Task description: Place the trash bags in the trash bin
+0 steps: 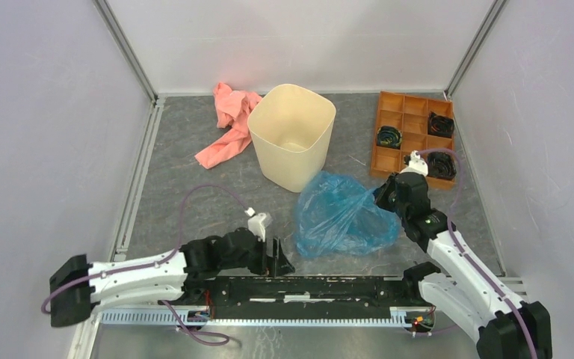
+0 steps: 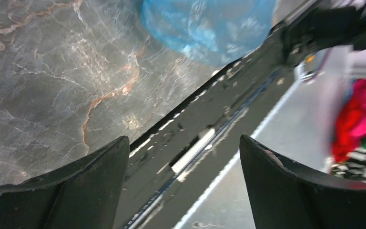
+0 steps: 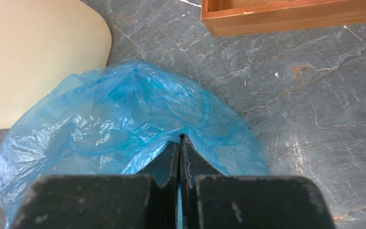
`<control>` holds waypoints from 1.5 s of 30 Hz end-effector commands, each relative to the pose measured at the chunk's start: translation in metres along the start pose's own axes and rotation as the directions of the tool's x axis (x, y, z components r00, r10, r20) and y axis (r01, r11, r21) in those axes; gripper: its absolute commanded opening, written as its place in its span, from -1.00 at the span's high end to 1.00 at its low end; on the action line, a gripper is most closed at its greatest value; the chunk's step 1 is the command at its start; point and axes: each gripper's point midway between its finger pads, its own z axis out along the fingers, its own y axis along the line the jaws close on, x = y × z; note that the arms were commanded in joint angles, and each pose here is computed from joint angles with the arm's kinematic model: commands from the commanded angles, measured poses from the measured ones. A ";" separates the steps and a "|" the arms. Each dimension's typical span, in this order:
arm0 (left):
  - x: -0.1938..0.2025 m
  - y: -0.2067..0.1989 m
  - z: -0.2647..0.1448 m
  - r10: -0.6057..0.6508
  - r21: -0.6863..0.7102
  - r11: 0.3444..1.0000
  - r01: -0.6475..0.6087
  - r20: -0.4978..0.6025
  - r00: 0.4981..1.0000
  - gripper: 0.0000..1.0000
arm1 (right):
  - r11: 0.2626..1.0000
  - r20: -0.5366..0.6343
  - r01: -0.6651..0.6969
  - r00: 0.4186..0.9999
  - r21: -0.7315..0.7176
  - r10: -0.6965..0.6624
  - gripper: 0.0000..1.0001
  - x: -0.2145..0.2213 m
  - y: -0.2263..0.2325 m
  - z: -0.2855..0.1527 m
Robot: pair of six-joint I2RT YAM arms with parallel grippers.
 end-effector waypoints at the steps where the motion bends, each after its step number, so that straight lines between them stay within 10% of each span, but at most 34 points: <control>1: -0.022 -0.009 0.015 0.228 -0.073 0.973 -0.219 0.161 0.960 -0.80 | 1.000 0.062 -0.004 0.998 -0.008 0.005 1.00 -0.026 0.009 0.001; 10: -0.033 -0.016 0.045 0.652 -0.243 0.757 -0.606 0.325 0.685 -0.93 | 0.999 0.074 0.019 0.997 -0.048 -0.016 1.00 -0.029 0.013 -0.007; 19: -0.060 -0.011 0.071 0.780 -0.446 0.625 -0.641 0.360 0.511 -0.87 | 0.997 0.069 0.031 0.997 -0.066 -0.026 1.00 -0.029 0.015 -0.009; 37: -0.075 -0.116 0.050 0.613 -0.109 0.743 -0.660 0.508 0.605 0.49 | 0.968 0.171 0.232 0.962 -0.098 -0.214 1.00 -0.071 0.030 -0.050; 40: -0.089 -0.138 0.026 0.547 -0.046 0.785 -0.618 0.519 0.657 0.90 | 0.945 0.207 0.314 0.934 -0.091 -0.290 1.00 -0.086 0.032 -0.070; 45: -0.111 -0.143 0.014 0.325 0.073 0.922 -0.381 0.394 0.860 0.96 | 0.927 0.247 0.373 0.902 -0.029 -0.355 0.99 -0.089 0.015 -0.094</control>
